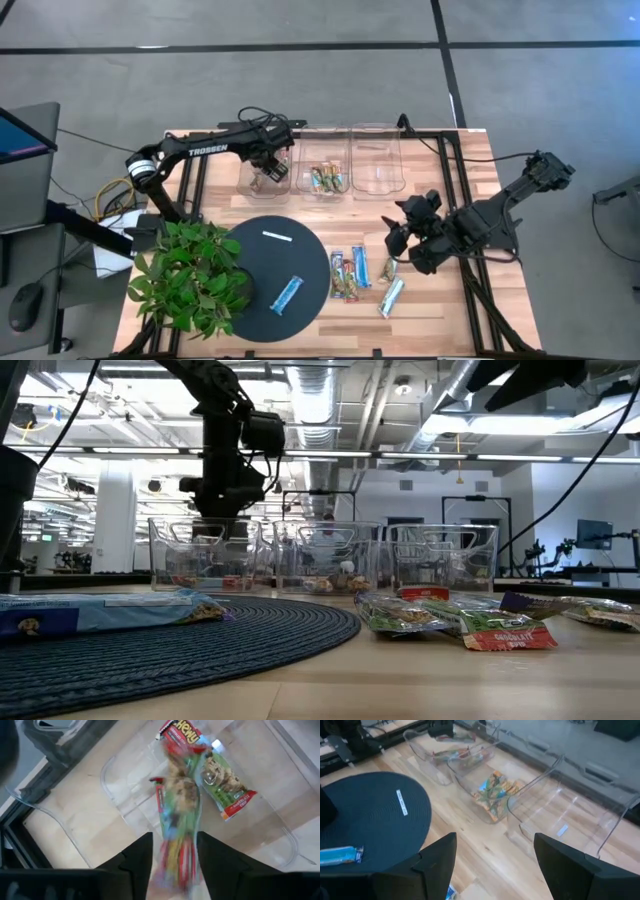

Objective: Pick and place Granola Bars by type
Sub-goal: Put the red granola bar into the left transparent bin, then put the yellow granola bar into the middle transparent bin

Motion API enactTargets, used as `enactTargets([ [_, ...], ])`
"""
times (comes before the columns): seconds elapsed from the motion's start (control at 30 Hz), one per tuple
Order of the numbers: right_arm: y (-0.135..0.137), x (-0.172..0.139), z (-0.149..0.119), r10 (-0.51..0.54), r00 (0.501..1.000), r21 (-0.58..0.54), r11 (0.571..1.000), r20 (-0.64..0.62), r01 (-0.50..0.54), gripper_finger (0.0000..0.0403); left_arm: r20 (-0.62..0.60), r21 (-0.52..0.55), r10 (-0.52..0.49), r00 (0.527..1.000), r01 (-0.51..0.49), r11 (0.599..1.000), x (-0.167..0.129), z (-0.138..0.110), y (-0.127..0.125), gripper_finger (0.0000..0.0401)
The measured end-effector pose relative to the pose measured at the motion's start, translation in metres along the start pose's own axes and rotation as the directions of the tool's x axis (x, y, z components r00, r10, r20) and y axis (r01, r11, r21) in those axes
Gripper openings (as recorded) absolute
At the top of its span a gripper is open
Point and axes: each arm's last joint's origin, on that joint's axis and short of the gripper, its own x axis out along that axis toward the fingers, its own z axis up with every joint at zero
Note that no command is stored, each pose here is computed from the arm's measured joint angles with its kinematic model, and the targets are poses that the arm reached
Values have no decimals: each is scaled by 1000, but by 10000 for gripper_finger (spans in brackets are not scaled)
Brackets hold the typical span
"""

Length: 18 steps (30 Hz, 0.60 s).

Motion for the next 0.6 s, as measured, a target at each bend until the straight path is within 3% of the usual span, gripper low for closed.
enactTargets([
  [0.17,0,3,1,12,999,17,1000,-43,-12,260,2,34,-4,1000,4,999,0,0,0,184],
  [0.33,2,3,1,32,998,33,999,-46,-31,260,-8,134,-74,997,74,988,-5,-3,-6,207],
  [0.6,9,16,-19,135,976,72,990,-168,-124,260,189,320,-142,972,76,944,-58,-19,-18,210],
])
